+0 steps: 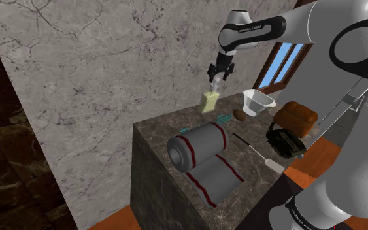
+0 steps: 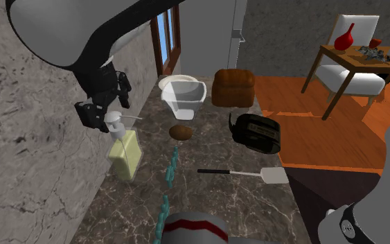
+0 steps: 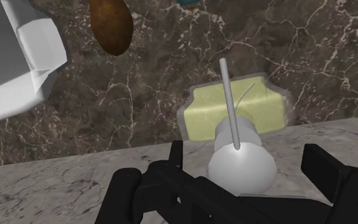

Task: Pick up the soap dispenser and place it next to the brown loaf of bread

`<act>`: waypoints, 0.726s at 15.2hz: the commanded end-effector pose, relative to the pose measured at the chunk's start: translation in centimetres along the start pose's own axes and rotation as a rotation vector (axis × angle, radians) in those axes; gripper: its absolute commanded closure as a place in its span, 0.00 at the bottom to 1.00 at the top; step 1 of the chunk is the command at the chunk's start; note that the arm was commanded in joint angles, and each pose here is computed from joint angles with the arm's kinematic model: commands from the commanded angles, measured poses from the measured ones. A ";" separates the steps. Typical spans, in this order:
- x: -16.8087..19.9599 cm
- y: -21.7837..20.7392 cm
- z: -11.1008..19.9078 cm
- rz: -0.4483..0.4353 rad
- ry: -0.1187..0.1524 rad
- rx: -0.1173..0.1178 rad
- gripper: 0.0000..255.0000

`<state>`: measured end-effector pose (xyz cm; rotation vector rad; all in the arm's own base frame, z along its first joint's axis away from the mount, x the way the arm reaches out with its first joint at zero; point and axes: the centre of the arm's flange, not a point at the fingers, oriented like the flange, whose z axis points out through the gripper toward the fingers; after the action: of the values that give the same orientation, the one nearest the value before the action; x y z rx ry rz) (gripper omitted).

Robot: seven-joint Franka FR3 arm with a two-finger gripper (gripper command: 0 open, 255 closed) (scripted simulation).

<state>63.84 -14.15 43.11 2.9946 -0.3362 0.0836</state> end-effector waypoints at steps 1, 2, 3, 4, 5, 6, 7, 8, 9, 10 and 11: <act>0.0 0.0 1.1 0.000 0.000 0.000 0.00; 0.0 0.0 1.6 0.000 0.000 0.000 0.00; 0.0 0.0 1.9 0.000 0.000 0.000 0.00; 0.0 0.0 1.9 0.000 0.000 0.000 0.00; 0.0 0.0 1.9 0.000 0.000 0.000 0.00; 0.0 0.0 1.9 0.000 0.000 0.000 0.00; 0.0 0.0 1.9 0.000 0.000 0.000 0.00; 0.0 0.0 1.9 0.000 0.000 0.000 0.00; 0.0 0.0 1.9 0.000 0.000 0.000 0.00; 0.0 0.0 1.9 0.000 0.000 0.000 0.00; 0.0 0.0 1.9 0.000 0.000 0.000 1.00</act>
<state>63.93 -14.41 41.19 2.9943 -0.3363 0.0840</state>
